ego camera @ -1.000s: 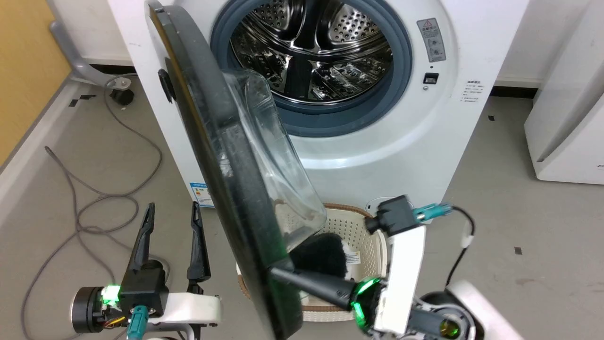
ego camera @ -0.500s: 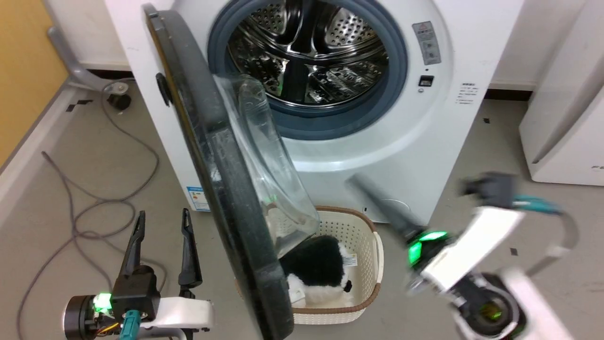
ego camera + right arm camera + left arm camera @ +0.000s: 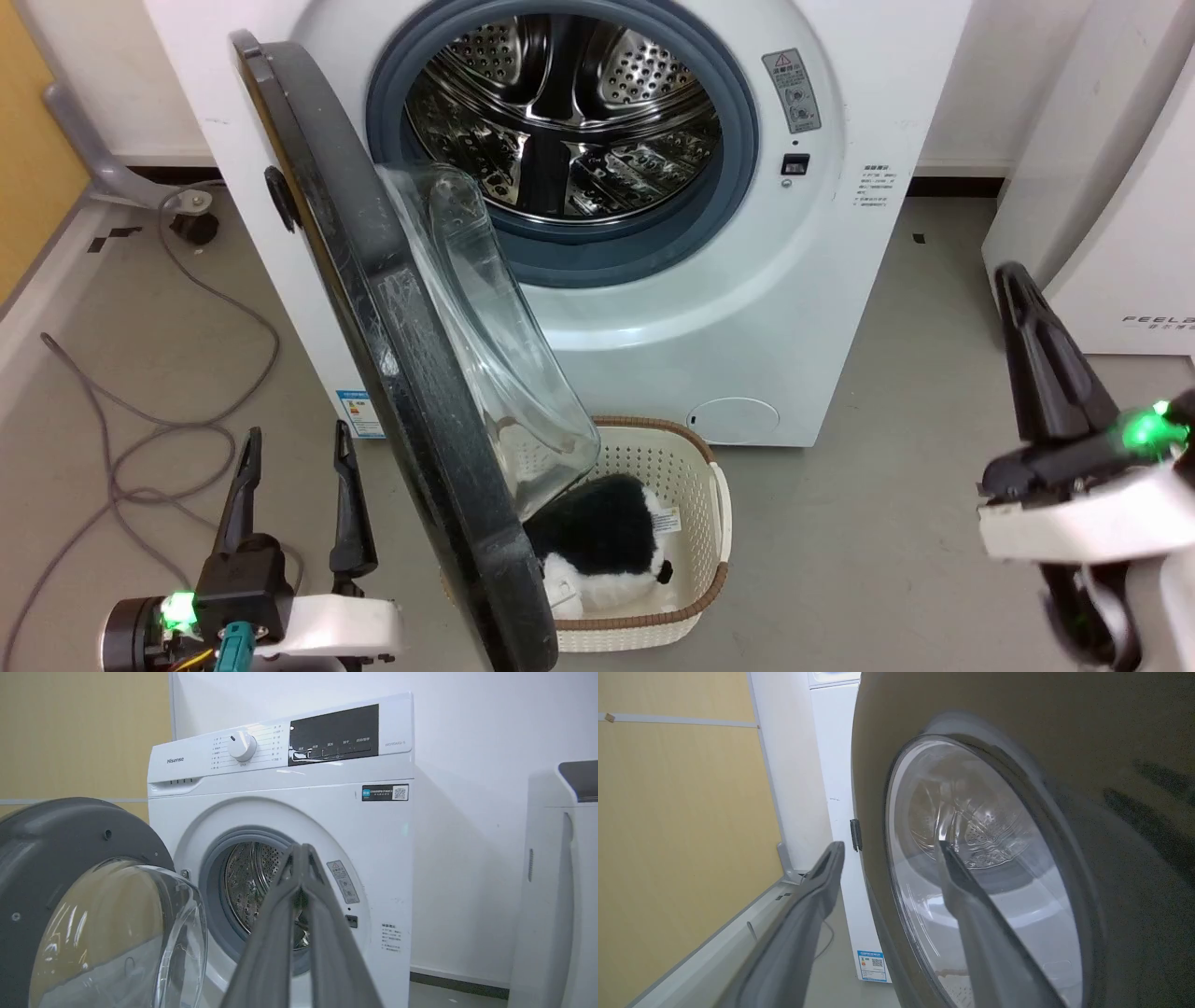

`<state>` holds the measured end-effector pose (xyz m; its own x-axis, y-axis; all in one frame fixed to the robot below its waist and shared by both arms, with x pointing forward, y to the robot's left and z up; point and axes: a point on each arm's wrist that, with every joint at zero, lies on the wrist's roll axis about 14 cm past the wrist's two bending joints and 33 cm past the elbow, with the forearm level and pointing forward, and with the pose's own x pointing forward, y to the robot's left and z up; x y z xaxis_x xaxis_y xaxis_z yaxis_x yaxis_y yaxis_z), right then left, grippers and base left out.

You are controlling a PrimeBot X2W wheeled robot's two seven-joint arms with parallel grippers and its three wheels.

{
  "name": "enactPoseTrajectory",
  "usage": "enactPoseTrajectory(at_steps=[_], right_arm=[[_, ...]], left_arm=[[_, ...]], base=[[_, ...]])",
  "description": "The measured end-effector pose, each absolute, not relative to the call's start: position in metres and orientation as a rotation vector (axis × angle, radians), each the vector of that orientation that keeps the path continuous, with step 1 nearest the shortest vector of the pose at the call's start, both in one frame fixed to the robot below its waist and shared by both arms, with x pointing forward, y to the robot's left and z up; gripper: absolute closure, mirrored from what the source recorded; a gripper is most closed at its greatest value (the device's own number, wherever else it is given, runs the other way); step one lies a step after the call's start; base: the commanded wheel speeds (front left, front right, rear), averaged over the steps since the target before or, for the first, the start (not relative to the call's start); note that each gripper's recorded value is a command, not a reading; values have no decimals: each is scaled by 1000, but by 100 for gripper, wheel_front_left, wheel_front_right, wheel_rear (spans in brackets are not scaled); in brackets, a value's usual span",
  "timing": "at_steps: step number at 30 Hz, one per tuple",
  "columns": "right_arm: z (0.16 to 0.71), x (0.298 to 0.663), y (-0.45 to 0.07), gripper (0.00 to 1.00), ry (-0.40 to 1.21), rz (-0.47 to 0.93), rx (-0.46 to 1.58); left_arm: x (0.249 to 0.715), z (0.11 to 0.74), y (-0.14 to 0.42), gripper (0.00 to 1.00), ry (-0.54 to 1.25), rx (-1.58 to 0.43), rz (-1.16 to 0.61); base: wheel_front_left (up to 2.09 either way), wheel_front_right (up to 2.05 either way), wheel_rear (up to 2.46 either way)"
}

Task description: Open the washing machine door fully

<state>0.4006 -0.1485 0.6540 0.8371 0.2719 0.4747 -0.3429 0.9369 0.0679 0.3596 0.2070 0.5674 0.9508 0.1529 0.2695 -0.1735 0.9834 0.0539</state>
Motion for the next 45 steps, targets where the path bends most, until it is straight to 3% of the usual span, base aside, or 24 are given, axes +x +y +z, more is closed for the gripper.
enactPoseTrajectory(at_steps=[5, 14, 15, 16, 26, 27, 29, 34, 40, 45], right_arm=[[630, 386, -161, 100, -444, 221, 16], [562, 366, -169, 100, -250, 129, 62], [554, 364, -167, 57, -227, 130, 74], [547, 362, -165, 0, -204, 129, 87], [528, 360, -166, 0, -147, 113, 93], [528, 359, -166, 0, -147, 111, 92], [527, 360, -167, 0, -147, 110, 86], [529, 360, -169, 0, -152, 103, 75], [531, 360, -167, 0, -158, 108, 76], [531, 360, -165, 0, -157, 116, 77]], left_arm=[[359, 568, 206, 0, -269, 75, 160], [356, 566, 203, 0, -266, 72, 153], [356, 566, 203, 0, -264, 71, 151], [356, 566, 202, 0, -264, 70, 147], [356, 559, 202, 0, -243, 58, 148], [356, 559, 203, 51, -241, 59, 153], [356, 559, 205, 100, -243, 61, 165], [354, 574, 215, 100, -290, 64, 201], [347, 649, 221, 100, -523, 38, 225], [331, 700, 200, 100, -696, 21, 143]], base=[[0, 0, 0], [0, 0, 0], [0, 0, 0], [0, 0, 0], [0, 0, 0], [0, 0, 0], [0, 0, 0], [0, 0, 0], [0, 0, 0], [0, 0, 0]])
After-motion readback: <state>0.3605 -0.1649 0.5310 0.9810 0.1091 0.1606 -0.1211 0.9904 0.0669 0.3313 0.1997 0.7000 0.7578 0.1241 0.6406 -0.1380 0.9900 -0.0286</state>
